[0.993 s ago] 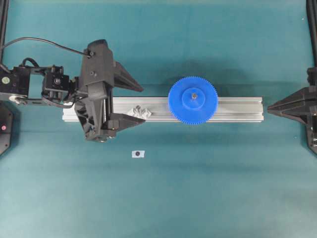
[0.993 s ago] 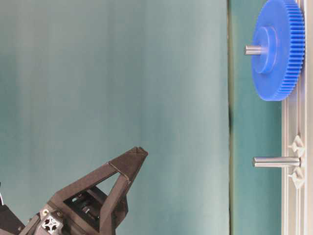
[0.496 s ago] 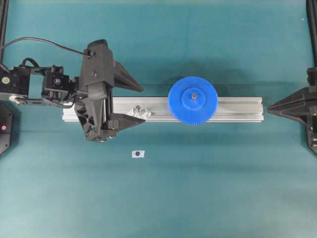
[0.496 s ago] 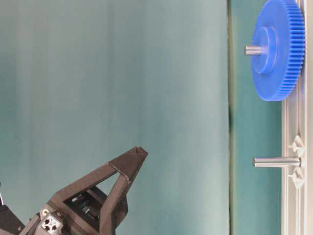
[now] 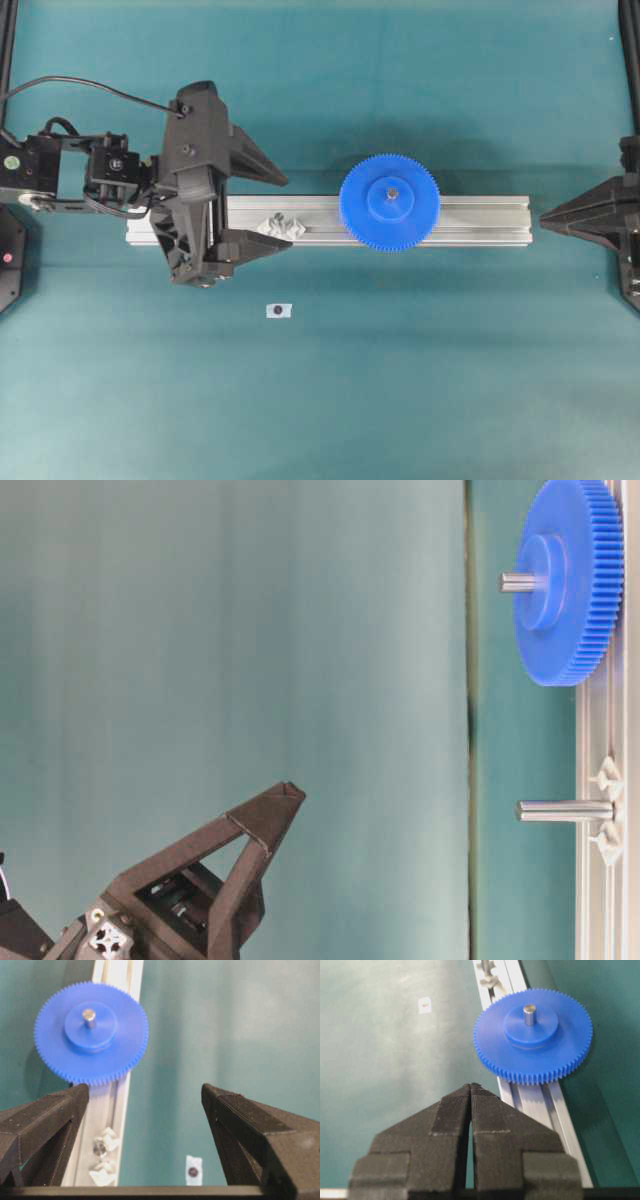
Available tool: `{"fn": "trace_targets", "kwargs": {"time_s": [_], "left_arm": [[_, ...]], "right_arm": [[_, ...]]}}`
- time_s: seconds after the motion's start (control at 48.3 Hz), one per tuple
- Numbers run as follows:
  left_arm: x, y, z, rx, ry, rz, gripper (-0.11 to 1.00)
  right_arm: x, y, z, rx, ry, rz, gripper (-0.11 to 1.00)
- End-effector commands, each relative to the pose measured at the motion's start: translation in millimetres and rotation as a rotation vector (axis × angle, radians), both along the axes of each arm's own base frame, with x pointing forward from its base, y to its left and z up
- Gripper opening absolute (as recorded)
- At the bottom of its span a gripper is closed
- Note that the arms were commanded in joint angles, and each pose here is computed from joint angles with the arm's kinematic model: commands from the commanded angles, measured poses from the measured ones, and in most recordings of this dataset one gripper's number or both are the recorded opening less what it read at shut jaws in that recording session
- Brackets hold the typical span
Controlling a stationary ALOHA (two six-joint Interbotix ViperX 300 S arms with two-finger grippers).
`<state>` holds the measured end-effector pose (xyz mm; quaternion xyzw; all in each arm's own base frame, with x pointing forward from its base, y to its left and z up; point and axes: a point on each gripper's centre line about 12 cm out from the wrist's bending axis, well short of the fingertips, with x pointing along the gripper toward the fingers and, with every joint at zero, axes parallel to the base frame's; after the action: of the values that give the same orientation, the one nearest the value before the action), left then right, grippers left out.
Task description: Find the location of the shaft and insert the large gear.
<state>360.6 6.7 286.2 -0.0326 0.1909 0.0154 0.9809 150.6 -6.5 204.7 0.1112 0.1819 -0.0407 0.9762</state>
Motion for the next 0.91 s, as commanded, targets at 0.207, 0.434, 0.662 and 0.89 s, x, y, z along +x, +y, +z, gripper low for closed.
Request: {"fn": "trace_targets", "kwargs": {"time_s": [0.207,0.434,0.662,0.89], "left_arm": [[0.2,-1.1,9.1,0.002,-0.031,-0.004,0.94],[0.2,-1.7,9.1,-0.001,-0.031,-0.004,0.94],[1.5,-1.7,7.7,-0.002,-0.028,-0.004,0.94],[1.8,-1.6,6.0,-0.003,-0.023,-0.004,0.94]], "right_arm": [[2.0,-0.4,3.8,0.008,-0.01,-0.005,0.02],[1.9,-0.4,3.2,0.007,-0.008,-0.005,0.02],[1.7,-0.3,3.4,0.008,-0.01,-0.005,0.02],[1.6,-0.4,2.8,0.008,-0.008,-0.005,0.02]]}}
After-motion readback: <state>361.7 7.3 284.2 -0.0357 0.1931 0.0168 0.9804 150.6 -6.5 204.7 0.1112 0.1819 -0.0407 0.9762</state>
